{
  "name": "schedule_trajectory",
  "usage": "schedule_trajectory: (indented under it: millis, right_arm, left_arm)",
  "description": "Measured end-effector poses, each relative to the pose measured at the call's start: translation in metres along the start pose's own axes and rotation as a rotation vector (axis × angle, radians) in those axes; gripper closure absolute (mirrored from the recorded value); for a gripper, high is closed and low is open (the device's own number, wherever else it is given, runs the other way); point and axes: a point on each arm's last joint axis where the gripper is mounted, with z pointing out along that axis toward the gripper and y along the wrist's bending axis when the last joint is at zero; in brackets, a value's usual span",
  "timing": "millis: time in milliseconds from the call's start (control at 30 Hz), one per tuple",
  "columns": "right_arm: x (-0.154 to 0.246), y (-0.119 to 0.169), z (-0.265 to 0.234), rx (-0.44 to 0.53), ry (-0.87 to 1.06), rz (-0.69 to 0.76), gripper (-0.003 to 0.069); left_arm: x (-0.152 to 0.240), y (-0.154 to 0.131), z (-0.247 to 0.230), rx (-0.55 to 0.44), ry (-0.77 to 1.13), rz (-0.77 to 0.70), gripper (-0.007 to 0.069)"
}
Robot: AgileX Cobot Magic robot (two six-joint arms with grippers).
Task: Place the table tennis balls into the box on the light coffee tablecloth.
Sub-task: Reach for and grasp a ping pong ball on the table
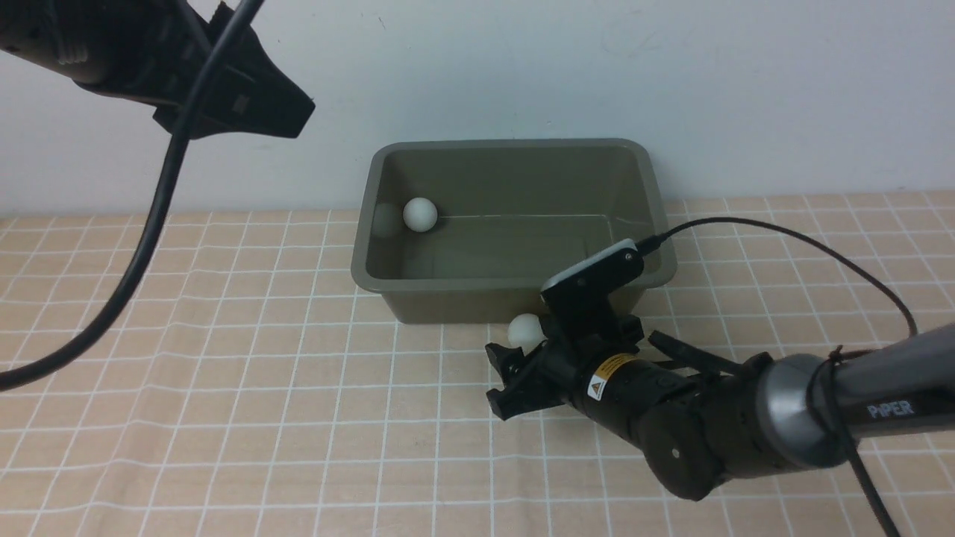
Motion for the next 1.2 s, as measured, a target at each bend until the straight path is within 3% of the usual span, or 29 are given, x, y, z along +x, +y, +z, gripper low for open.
schedule_trajectory:
  millis: [633, 1033, 1133, 1200]
  right_arm:
    - [0.014, -0.006, 0.027, 0.059, -0.01, 0.035, 0.0197]
    - [0.017, -0.006, 0.033, 0.072, 0.028, 0.068, 0.0172]
    - [0.018, -0.006, 0.033, 0.075, 0.037, 0.074, 0.0207]
    - [0.018, -0.007, 0.033, 0.08, 0.039, 0.074, 0.028]
  left_arm:
    - [0.0, -0.001, 0.0, 0.006, 0.004, -0.001, 0.0274]
    - [0.0, -0.002, 0.0, 0.017, 0.003, -0.005, 0.0274]
    - [0.001, -0.002, 0.0, 0.021, 0.006, -0.006, 0.0274]
    - [0.0, -0.002, 0.0, 0.021, 0.005, -0.006, 0.0274]
